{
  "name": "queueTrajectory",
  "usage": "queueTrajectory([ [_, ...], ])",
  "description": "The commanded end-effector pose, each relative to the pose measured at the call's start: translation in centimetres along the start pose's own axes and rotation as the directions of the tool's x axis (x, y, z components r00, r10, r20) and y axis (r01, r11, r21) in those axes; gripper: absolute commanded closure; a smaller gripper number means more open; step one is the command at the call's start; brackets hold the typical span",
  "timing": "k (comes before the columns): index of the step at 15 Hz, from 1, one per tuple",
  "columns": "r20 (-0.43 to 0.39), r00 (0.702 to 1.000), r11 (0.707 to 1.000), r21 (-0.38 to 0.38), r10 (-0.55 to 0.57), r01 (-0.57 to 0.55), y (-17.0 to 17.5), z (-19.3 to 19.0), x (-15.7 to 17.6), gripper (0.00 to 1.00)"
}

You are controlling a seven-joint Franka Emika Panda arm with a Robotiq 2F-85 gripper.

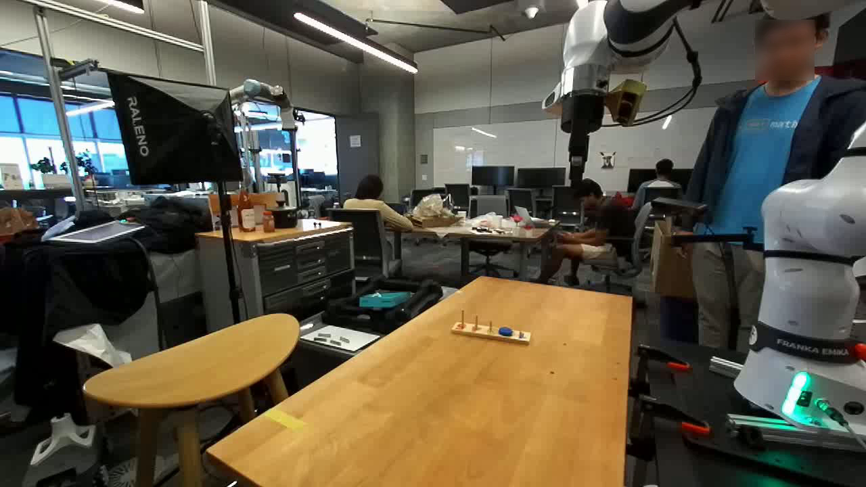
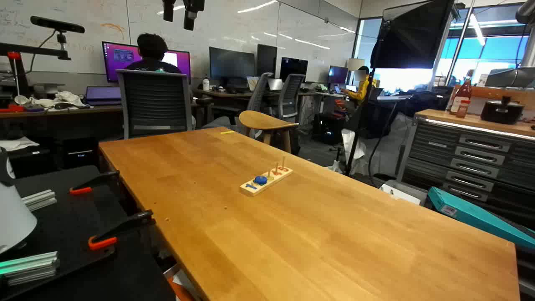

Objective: Remove the blue object from the top of the wooden object

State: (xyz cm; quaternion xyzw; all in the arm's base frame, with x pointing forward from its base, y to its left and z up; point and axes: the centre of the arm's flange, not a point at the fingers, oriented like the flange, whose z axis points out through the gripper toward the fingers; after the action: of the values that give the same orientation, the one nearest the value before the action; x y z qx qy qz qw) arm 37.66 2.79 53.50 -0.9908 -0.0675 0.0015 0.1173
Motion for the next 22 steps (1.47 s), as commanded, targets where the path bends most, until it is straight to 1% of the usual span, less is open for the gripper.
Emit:
queueTrajectory([
  [1,-0.003,1.0,1.0,0.0,0.0,0.0,0.0,-0.1,0.0,0.0],
  [13,-0.012,1.0,1.0,-0.001,-0.002,0.002,-0.1,-0.5,0.0,0.0],
  [15,-0.037,0.999,0.999,-0.038,-0.017,0.016,0.1,0.5,1.1,0.0],
  [17,-0.097,0.995,0.996,-0.083,-0.033,0.025,0.4,1.3,3.4,0.0],
  [19,-0.152,0.987,0.99,-0.14,-0.053,0.032,1.2,2.1,6.3,0.0],
  [21,-0.185,0.98,0.981,-0.192,-0.069,0.032,2.8,2.9,9.5,0.0],
  [22,-0.194,0.978,0.977,-0.214,-0.071,0.028,3.5,3.9,10.7,0.0],
])
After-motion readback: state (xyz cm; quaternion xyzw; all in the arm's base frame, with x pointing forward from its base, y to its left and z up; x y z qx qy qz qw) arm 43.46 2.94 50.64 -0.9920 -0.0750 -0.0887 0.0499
